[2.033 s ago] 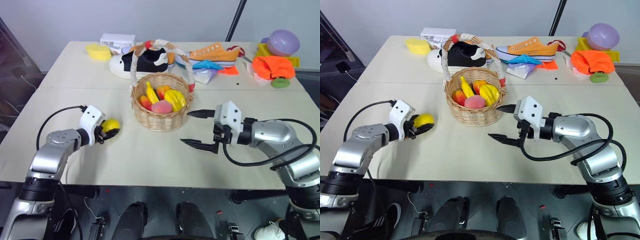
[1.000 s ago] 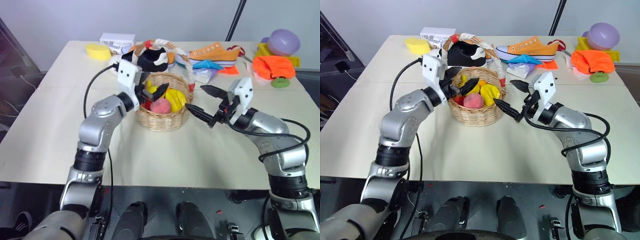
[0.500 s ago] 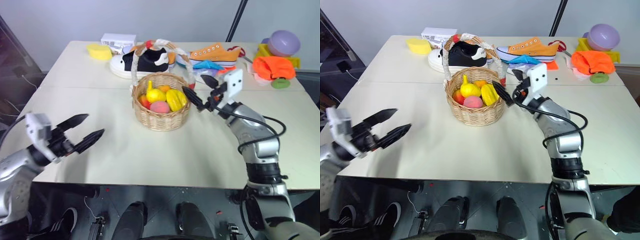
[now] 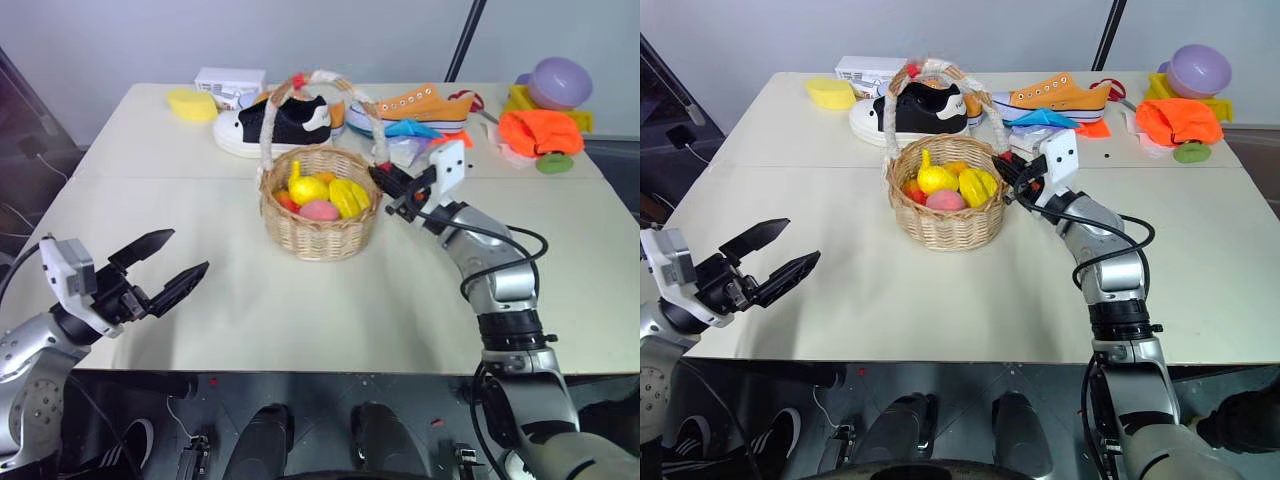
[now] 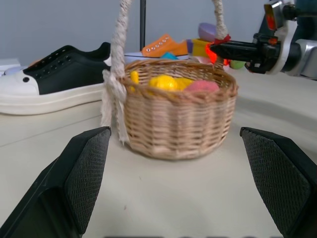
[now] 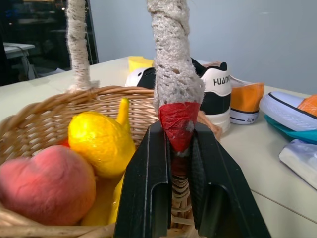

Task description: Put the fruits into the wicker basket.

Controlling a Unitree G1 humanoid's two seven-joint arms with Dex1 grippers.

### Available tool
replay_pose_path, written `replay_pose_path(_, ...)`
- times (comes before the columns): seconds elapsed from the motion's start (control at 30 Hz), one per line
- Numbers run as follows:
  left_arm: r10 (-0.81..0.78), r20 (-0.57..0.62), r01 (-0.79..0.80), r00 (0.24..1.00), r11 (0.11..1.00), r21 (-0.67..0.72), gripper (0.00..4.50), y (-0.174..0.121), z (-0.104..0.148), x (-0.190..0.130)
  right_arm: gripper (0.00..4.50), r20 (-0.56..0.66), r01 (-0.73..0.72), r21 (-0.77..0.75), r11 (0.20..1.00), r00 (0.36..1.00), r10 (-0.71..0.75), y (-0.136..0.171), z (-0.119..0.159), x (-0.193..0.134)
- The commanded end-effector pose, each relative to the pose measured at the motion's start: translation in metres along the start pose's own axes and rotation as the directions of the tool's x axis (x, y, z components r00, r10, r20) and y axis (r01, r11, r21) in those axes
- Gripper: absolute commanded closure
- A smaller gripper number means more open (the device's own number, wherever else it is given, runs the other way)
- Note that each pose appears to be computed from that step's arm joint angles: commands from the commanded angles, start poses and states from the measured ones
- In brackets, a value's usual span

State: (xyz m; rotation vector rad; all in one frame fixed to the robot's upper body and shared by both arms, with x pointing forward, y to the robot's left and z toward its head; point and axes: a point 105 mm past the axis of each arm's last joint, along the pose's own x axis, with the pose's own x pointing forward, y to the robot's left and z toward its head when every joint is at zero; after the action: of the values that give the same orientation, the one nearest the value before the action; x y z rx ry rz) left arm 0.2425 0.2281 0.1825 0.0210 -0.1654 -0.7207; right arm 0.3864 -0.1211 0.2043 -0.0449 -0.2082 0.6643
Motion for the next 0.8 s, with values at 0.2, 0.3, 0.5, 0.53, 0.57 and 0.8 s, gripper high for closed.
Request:
replay_pose_path(0.2, -0.122, 0.057, 0.123, 0.991, 0.992, -0.018, 0.00, -0.021, 0.006, 0.029, 4.43, 0.169, 0.107, -0.066, 0.992, 0.981, -0.095, -0.032, 0.048, -0.035)
replay_pose_path(0.3, -0.208, 0.050, 0.210, 0.977, 0.977, -0.034, 0.00, -0.035, 0.003, 0.046, 4.43, 0.181, 0.247, -0.127, 0.961, 0.958, -0.222, -0.064, 0.056, -0.068)
replay_pose_path(0.5, -0.411, 0.011, 0.411, 0.912, 0.909, -0.066, 0.00, -0.064, -0.006, 0.084, 4.43, 0.206, 0.474, -0.202, 0.857, 0.876, -0.436, -0.110, 0.071, -0.144)
replay_pose_path(0.53, -0.434, 0.014, 0.434, 0.901, 0.899, -0.064, 0.00, -0.066, -0.007, 0.089, 4.43, 0.204, 0.497, -0.216, 0.840, 0.865, -0.460, -0.112, 0.071, -0.152)
replay_pose_path(0.57, -0.452, 0.014, 0.452, 0.892, 0.890, -0.060, 0.00, -0.067, -0.008, 0.093, 4.43, 0.200, 0.514, -0.227, 0.827, 0.856, -0.477, -0.114, 0.070, -0.160)
replay_pose_path(0.8, -0.524, 0.007, 0.524, 0.852, 0.851, -0.041, 0.00, -0.067, -0.009, 0.109, 4.43, 0.177, 0.634, -0.255, 0.730, 0.773, -0.609, -0.127, 0.060, -0.207)
